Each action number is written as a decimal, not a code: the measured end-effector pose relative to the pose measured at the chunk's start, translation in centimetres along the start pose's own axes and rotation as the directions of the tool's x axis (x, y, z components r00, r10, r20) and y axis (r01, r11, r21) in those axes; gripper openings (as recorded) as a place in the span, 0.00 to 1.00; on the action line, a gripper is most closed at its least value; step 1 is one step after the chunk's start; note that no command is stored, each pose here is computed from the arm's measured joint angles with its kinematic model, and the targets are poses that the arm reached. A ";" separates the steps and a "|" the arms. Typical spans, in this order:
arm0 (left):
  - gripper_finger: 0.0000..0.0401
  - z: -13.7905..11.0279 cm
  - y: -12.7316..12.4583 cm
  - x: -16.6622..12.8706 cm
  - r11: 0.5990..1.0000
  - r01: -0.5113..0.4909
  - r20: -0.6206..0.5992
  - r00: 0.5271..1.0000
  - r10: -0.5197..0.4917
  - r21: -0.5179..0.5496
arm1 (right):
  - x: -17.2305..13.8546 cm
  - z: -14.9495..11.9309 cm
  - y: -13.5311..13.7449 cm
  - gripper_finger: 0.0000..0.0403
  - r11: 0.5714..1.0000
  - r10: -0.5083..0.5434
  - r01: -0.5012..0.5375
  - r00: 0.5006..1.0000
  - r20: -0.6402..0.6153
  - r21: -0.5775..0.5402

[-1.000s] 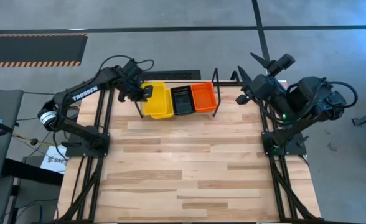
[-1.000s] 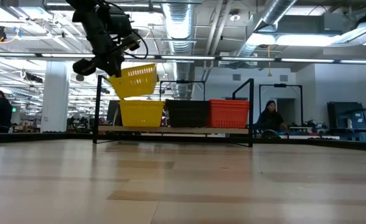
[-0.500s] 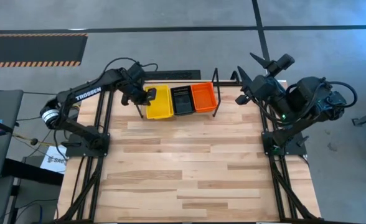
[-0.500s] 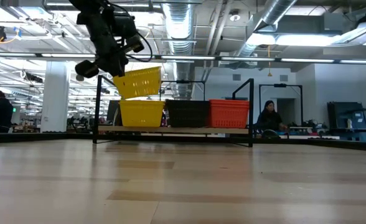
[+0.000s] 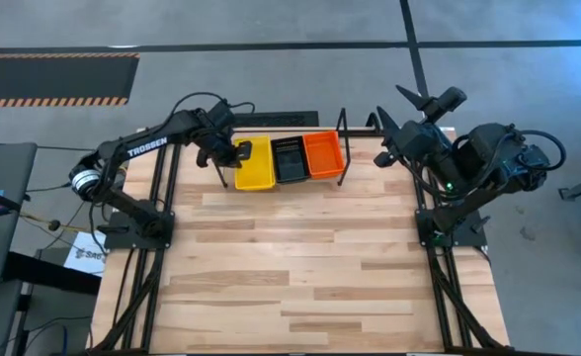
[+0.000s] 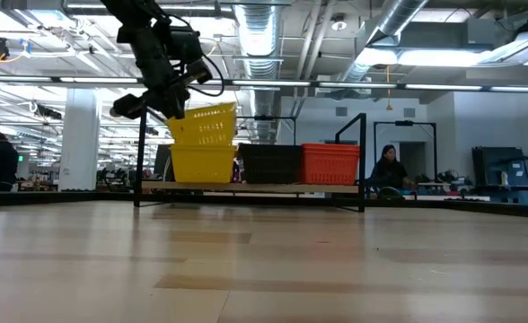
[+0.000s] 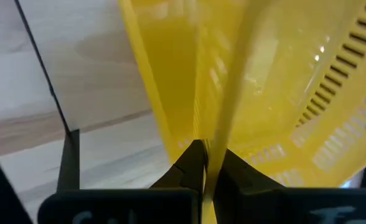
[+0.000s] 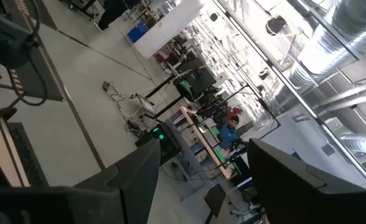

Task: Stack baskets on shelf by color
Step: Stack the yellow bin on top of the yellow bins on the shelf

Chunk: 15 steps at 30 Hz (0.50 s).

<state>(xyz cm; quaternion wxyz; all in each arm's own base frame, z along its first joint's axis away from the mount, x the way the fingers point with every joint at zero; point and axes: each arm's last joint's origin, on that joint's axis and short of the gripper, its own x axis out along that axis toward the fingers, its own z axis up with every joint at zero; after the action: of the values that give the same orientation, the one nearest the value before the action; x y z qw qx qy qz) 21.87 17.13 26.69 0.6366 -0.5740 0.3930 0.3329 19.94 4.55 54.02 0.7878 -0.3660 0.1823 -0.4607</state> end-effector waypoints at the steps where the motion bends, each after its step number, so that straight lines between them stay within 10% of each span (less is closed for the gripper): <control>1: 0.00 -0.1 0.0 0.0 1.000 -0.005 -0.005 1.000 0.005 0.002 | 0.0 0.0 0.0 0.66 1.000 0.000 0.000 1.000 0.000 0.000; 15: 0.00 -0.2 0.2 0.0 1.000 -0.031 -0.013 0.999 0.031 0.003 | 0.0 0.0 0.0 0.66 1.000 0.000 0.000 1.000 -0.001 -0.004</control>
<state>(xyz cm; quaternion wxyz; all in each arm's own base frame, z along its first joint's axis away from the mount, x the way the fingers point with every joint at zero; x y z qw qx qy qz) 21.68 16.96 26.55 0.6295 -0.5692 0.4063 0.3387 19.94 4.55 54.00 0.7870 -0.3671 0.1836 -0.4606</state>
